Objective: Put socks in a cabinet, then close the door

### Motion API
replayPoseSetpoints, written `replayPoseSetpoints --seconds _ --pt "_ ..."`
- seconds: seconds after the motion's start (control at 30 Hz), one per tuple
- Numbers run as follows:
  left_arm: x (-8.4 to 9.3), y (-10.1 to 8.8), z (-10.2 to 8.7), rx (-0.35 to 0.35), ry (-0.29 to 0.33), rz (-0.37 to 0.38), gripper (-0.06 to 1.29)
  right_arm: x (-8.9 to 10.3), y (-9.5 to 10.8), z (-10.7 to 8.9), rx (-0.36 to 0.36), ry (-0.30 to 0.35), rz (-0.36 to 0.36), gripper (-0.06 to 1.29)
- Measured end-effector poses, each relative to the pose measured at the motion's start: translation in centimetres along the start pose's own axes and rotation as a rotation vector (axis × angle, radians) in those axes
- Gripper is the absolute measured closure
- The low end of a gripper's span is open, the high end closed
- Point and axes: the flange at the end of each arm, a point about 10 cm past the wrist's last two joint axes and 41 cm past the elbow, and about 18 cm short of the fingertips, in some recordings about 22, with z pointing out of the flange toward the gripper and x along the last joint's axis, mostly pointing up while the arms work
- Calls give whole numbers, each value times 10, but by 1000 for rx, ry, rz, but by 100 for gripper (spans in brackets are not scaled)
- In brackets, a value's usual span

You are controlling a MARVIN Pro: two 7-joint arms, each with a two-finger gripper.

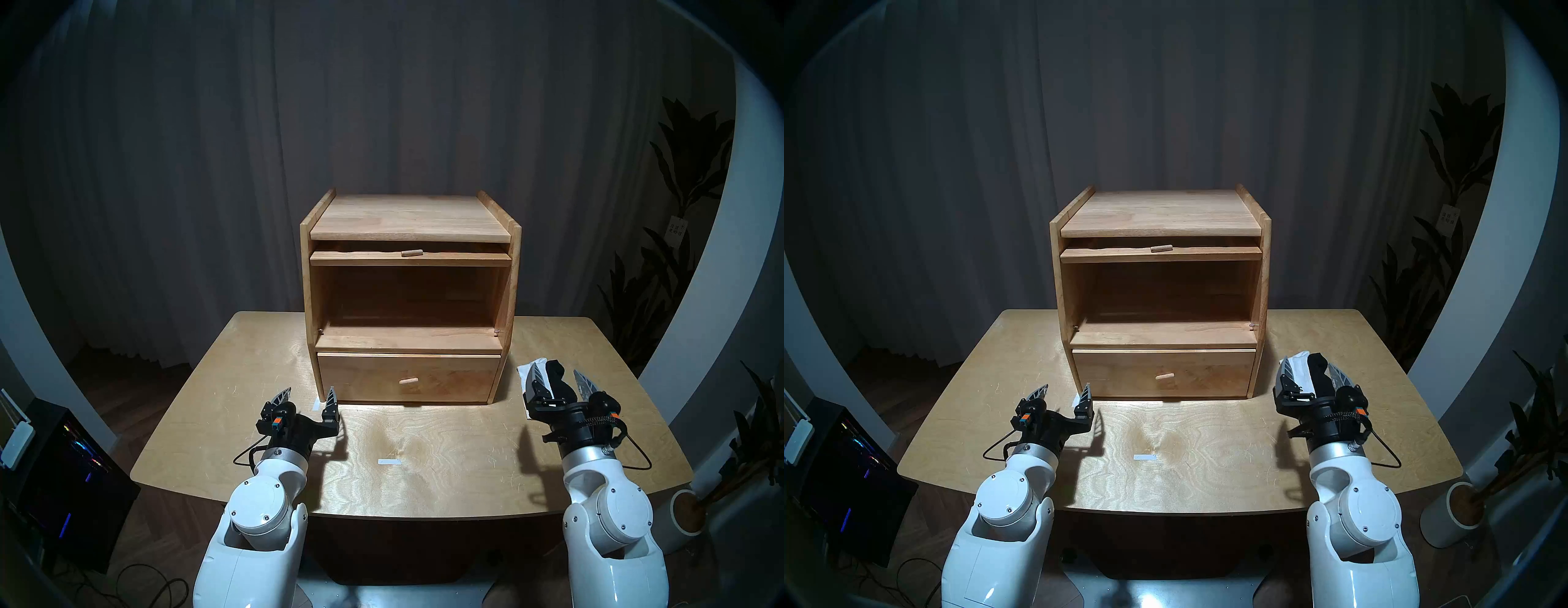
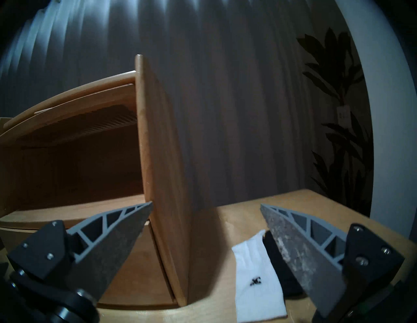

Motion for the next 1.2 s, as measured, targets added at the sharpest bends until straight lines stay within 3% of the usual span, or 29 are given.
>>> replayPoseSetpoints --seconds 0.47,0.7,0.87,1.03,1.2 --pt "-6 19 2 -66 -15 1 0 -25 43 -51 -211 -149 339 -2" --pt "-7 27 4 -94 -16 17 0 -18 58 -69 -288 -221 489 -2" --pt "-6 30 5 -104 -14 26 0 4 67 -66 -279 -247 463 -2" --pt "-5 33 6 -113 -11 34 0 42 73 -50 -232 -229 368 -2" --pt "-5 35 6 -116 -9 38 0 55 73 -35 -195 -270 306 -2"
